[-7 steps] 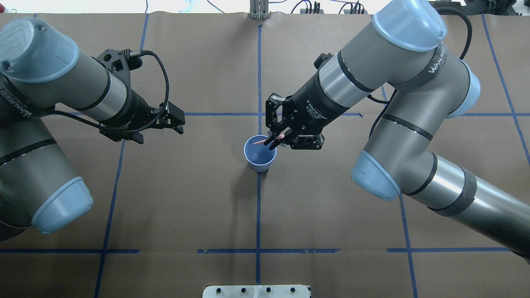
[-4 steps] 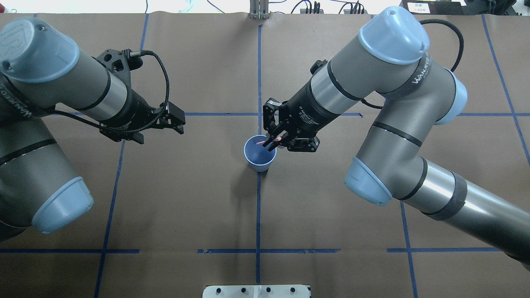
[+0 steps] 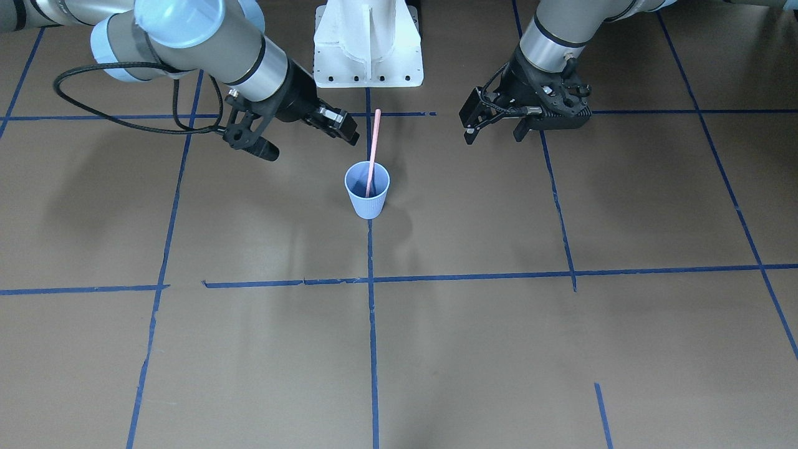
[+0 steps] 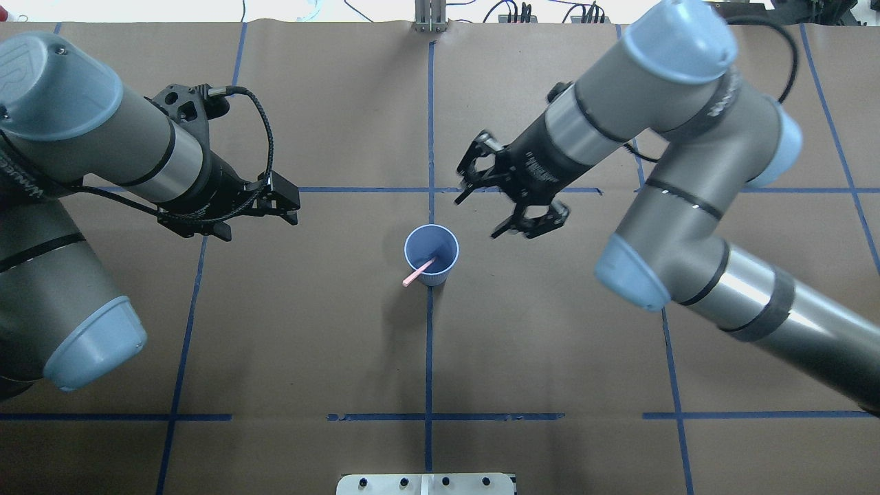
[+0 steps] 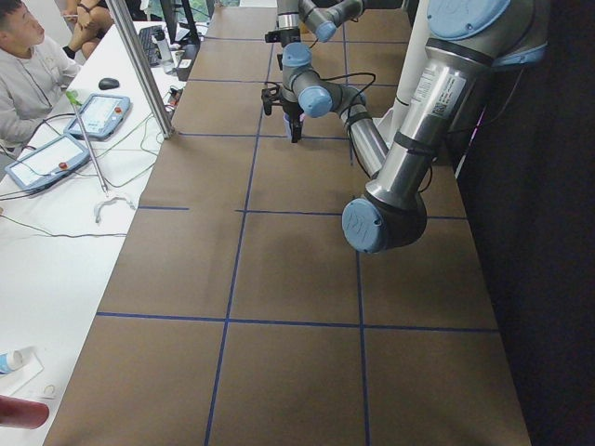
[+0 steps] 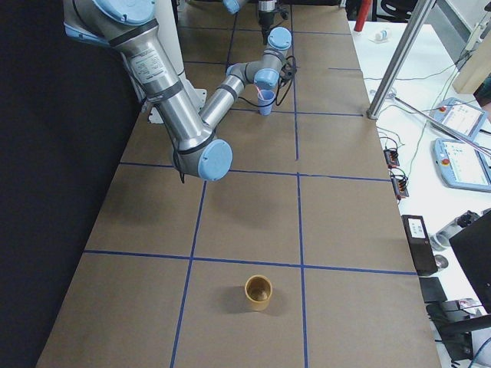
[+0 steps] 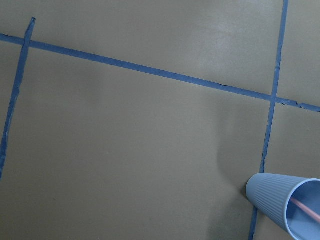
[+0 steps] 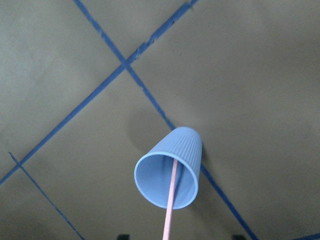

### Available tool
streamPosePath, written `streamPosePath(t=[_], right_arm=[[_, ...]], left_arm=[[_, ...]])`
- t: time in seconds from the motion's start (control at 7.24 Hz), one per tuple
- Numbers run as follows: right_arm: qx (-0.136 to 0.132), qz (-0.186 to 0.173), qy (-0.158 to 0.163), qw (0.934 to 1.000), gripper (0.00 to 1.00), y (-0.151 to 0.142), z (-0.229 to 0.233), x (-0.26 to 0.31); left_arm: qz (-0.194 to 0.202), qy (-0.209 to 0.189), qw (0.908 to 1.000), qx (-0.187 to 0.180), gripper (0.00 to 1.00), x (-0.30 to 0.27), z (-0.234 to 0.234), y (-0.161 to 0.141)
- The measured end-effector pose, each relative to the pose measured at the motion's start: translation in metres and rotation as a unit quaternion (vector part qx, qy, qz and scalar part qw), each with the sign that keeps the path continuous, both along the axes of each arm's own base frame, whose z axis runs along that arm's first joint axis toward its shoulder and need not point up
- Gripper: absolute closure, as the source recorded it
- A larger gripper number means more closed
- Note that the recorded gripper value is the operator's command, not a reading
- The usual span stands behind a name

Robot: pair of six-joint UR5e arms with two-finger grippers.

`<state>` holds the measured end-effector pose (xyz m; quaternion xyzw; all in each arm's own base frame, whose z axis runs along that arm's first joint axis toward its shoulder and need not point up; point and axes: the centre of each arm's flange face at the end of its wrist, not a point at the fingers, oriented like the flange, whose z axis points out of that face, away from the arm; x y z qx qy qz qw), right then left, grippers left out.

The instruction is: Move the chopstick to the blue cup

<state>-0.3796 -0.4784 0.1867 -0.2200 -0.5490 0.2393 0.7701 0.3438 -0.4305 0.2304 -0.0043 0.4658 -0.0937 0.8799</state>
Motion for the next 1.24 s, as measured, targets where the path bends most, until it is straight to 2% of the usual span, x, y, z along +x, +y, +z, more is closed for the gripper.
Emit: streamPosePath(t=[0.14,0.28,0.41,0.55,0.69,0.83,0.97,1.11,1.24], right_arm=[[0.010,0.006,0.008,0.9999,0.00,-0.014,0.038,0.047],[0.035,0.011,0.021,0.9991,0.00,-0.022,0.086,0.099],[0.078,0.013,0.042,0.9960,0.00,-0.024,0.143,0.150],[0.132,0.005,0.066,0.9890,0.00,-0.021,0.196,0.196],[0.189,-0.008,0.091,0.9778,0.00,-0.016,0.244,0.238],[0.242,-0.025,0.120,0.9625,0.00,-0.010,0.285,0.274],[0.286,-0.047,0.154,0.9445,0.00,-0.003,0.320,0.308],[0.319,-0.077,0.188,0.9257,0.00,0.001,0.351,0.342],[0.345,-0.114,0.210,0.9078,0.00,0.003,0.380,0.375]], left_arm=[[0.014,-0.012,0.9998,0.011,0.00,-0.009,0.027,0.006],[0.034,-0.028,0.9987,0.028,0.00,-0.023,0.059,0.016],[0.057,-0.048,0.9960,0.050,0.00,-0.045,0.091,0.022],[0.077,-0.069,0.9919,0.074,0.00,-0.072,0.121,0.022],[0.100,-0.086,0.9867,0.094,0.00,-0.106,0.151,0.019],[0.127,-0.097,0.9803,0.116,0.00,-0.150,0.184,0.013],[0.154,-0.108,0.9724,0.139,0.00,-0.199,0.224,0.003],[0.176,-0.114,0.9657,0.153,0.00,-0.248,0.275,-0.012],[0.187,-0.110,0.9628,0.161,0.00,-0.297,0.325,-0.027]])
